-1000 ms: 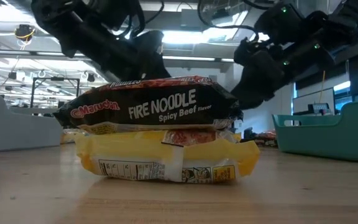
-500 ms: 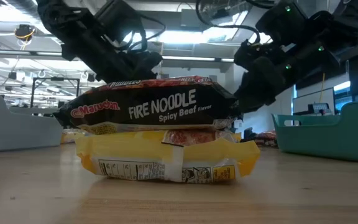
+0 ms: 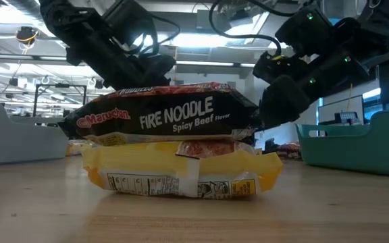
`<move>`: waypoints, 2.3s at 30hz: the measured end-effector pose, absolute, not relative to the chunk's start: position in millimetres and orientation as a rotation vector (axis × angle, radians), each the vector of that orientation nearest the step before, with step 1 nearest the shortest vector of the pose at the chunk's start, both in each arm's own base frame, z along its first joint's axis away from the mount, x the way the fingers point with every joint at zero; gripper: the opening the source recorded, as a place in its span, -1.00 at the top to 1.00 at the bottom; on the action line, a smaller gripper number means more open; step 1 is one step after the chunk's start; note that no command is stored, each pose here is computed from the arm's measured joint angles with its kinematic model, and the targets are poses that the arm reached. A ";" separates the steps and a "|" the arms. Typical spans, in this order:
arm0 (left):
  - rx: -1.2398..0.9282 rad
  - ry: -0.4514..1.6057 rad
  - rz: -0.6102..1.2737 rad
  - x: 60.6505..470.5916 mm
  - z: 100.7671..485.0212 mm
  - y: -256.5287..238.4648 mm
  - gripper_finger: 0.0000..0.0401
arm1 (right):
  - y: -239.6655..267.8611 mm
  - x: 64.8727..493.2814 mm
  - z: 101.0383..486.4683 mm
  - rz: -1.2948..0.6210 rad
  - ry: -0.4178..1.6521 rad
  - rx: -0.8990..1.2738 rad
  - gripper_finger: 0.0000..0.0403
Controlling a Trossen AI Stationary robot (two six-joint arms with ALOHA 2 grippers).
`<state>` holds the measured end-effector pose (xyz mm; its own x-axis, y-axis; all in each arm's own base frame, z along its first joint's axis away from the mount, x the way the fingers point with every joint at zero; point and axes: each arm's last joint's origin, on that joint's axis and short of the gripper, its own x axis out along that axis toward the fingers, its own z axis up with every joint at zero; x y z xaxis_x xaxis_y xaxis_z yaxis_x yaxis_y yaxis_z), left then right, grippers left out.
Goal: Sort Maruchan noodles
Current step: Put the black noodle pack into the black bin
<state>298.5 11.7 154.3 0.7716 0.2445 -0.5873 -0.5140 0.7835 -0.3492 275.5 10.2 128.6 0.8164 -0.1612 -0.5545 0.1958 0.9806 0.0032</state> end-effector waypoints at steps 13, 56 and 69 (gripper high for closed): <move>-0.666 0.543 0.416 298.9 154.5 17.5 0.14 | 9.7 275.5 128.7 -0.200 0.582 0.036 -0.07; -0.618 0.447 0.356 293.7 182.3 9.0 -0.40 | 8.3 275.2 128.6 -0.244 0.578 0.020 -0.07; -0.671 0.520 0.346 290.8 176.4 7.9 -0.45 | 8.3 275.4 128.8 -0.244 0.576 0.023 -0.07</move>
